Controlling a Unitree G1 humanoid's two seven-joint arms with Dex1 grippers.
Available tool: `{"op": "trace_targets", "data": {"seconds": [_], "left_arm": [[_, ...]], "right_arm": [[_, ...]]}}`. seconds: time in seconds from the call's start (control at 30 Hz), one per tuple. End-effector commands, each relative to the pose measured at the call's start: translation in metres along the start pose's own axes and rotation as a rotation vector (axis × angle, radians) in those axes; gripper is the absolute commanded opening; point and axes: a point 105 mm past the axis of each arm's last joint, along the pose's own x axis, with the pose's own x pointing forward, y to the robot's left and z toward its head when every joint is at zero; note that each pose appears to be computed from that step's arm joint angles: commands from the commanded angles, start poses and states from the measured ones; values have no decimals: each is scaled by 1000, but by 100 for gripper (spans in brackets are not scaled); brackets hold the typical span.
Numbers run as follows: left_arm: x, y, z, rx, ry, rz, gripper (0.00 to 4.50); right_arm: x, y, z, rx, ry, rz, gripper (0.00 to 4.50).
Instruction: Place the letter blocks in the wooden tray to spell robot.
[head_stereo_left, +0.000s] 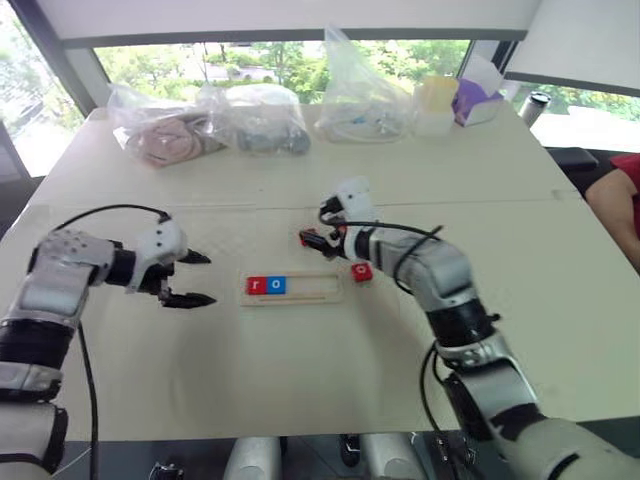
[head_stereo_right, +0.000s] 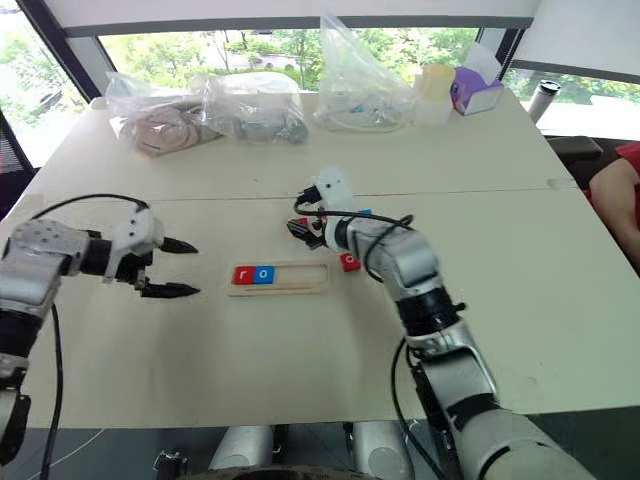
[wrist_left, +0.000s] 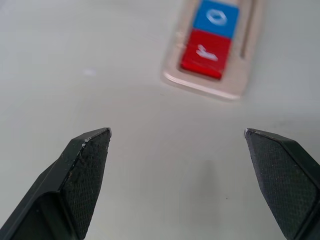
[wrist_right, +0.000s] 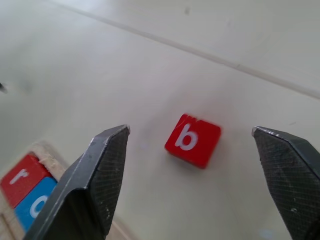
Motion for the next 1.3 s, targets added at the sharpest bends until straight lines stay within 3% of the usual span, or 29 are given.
{"op": "trace_targets", "data": {"seconds": [0.03,0.4,0.43,0.47,0.6,0.63,0.8,0.9,1.1,1.3], "left_arm": [[-15,1,23,-14,-86,104,446],[-15,-19,16,-81,-105,213,446],[-14,-19,15,-81,-103,216,450],[-14,-19,15,-80,-102,220,450],[-9,-18,15,-60,-98,221,450],[-7,-18,17,-59,-104,216,450],[7,-22,25,-40,-129,165,450],[16,-32,34,-31,-152,102,450],[27,-47,48,-14,-179,12,450],[31,-45,54,2,-180,-15,450]], "right_arm": [[7,-2,15,-1,-33,-60,400],[33,31,0,-20,29,-61,400],[33,33,-3,-23,36,-59,347],[34,36,-7,-48,45,-55,322],[33,39,-14,-116,48,-69,123],[32,37,-12,-123,37,-80,113],[1,3,34,-204,-155,-199,113],[-41,-18,40,-173,-203,-230,113],[-116,-39,-1,-44,-116,-343,113],[-137,-37,-43,29,47,-425,113]]}}
